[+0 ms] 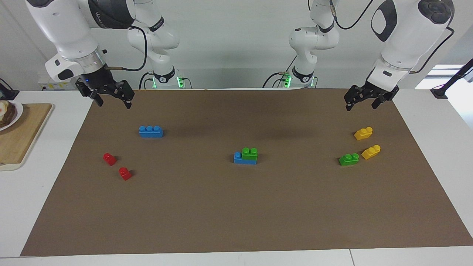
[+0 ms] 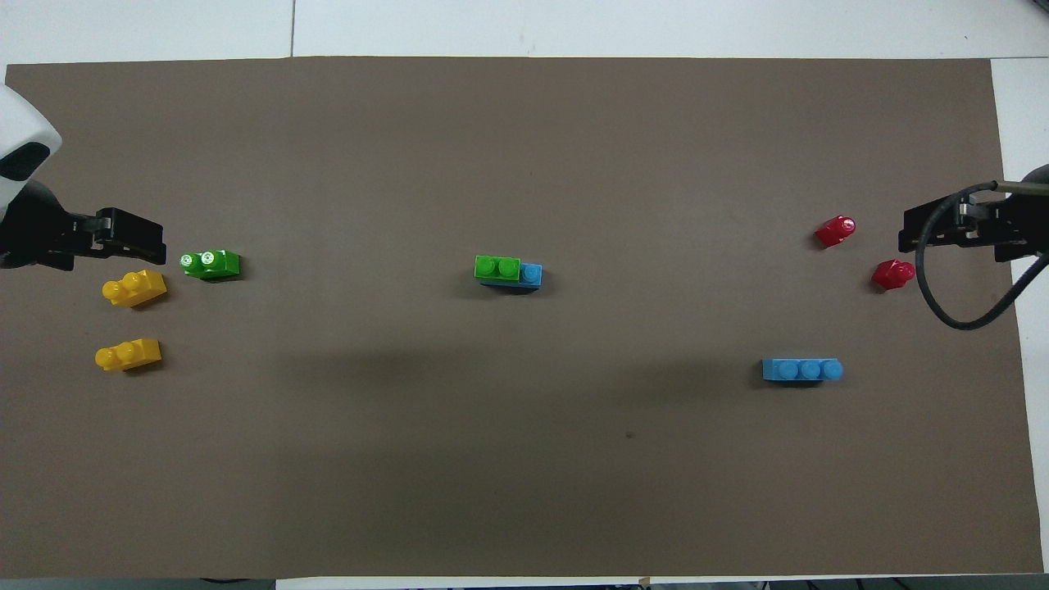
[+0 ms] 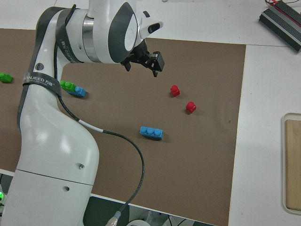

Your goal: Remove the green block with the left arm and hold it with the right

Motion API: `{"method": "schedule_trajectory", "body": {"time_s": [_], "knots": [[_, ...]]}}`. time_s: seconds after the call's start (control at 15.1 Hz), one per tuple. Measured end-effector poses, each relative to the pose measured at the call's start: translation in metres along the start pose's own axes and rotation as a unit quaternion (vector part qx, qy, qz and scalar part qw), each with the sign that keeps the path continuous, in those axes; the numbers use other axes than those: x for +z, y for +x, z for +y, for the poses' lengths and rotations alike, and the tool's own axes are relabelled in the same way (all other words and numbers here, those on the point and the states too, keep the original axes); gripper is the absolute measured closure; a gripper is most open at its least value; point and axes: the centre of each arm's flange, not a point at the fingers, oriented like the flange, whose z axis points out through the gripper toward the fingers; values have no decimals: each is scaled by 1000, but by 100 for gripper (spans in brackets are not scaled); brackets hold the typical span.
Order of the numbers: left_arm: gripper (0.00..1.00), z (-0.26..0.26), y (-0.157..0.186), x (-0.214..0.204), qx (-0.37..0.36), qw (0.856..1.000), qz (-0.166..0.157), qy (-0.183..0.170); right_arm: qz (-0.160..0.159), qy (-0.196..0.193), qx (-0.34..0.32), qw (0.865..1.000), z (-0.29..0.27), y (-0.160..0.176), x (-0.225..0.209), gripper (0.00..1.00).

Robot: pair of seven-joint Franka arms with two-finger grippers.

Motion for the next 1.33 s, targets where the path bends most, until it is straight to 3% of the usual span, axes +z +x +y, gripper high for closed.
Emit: {"method": "schedule_trajectory", "body": {"time_s": [1.33], "knots": [[0,-1,-4,-8,-20,1000,6,0,0,0,0,1000,0,0,0,0]]}}
